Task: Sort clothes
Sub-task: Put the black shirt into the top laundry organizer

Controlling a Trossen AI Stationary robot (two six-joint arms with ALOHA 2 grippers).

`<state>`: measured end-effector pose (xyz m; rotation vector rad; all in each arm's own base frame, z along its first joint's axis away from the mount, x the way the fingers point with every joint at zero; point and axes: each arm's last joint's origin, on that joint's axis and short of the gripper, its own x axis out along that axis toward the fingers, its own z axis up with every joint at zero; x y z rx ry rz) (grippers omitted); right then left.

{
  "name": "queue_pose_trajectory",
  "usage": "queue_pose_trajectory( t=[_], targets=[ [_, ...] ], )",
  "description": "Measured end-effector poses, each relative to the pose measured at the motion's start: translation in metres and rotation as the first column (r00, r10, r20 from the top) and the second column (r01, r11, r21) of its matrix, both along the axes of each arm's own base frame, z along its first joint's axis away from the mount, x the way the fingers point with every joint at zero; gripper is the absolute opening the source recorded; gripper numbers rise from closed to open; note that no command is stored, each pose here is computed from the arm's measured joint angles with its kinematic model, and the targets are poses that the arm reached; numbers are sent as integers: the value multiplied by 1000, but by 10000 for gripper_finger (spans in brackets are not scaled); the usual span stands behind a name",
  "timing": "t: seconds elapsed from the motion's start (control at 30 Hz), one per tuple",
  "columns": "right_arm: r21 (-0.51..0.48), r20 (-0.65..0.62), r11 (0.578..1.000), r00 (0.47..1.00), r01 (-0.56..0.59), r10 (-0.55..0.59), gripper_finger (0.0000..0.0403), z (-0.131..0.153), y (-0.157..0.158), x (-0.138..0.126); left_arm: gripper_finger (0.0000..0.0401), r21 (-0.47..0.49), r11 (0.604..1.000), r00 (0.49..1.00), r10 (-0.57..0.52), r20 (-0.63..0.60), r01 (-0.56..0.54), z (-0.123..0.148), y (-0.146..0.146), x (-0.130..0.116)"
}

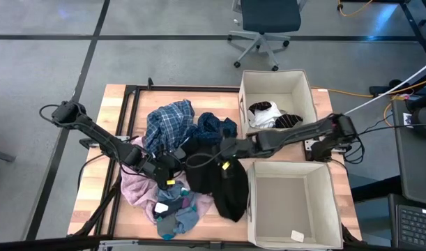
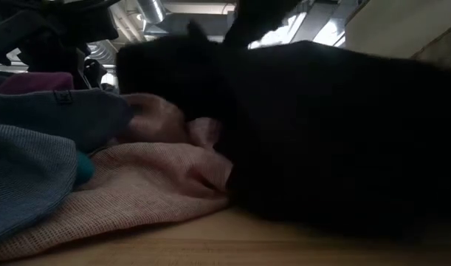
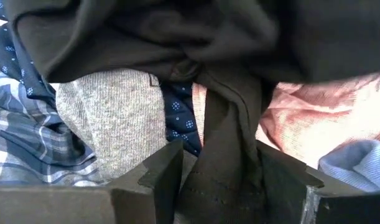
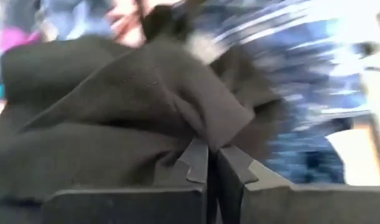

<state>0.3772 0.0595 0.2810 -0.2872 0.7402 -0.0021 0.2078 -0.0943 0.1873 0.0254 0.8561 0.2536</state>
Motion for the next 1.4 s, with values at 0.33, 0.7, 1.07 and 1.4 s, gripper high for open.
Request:
queue_pose_trajectory(
  t=[0.33, 0.7, 1.07, 1.4],
  targets=[
    [-205, 294, 959, 947, 195, -130, 7, 86, -19, -50, 172, 18, 1000, 1000, -3, 2, 3, 0, 0, 0],
    [-313, 553, 850, 809, 424, -200, 11, 160, -61, -109, 172, 24, 1000, 1000, -5, 3, 5, 0, 0, 0],
    [-459, 728, 611, 667, 645, -157, 12, 212, -102, -156, 172, 24, 1000, 1000, -5, 3, 5, 0, 0, 0],
    [-512, 803, 297, 572, 806, -167, 15, 276, -124, -199, 172, 26, 1000, 1000, -7, 2, 7, 0, 0, 0]
  ],
)
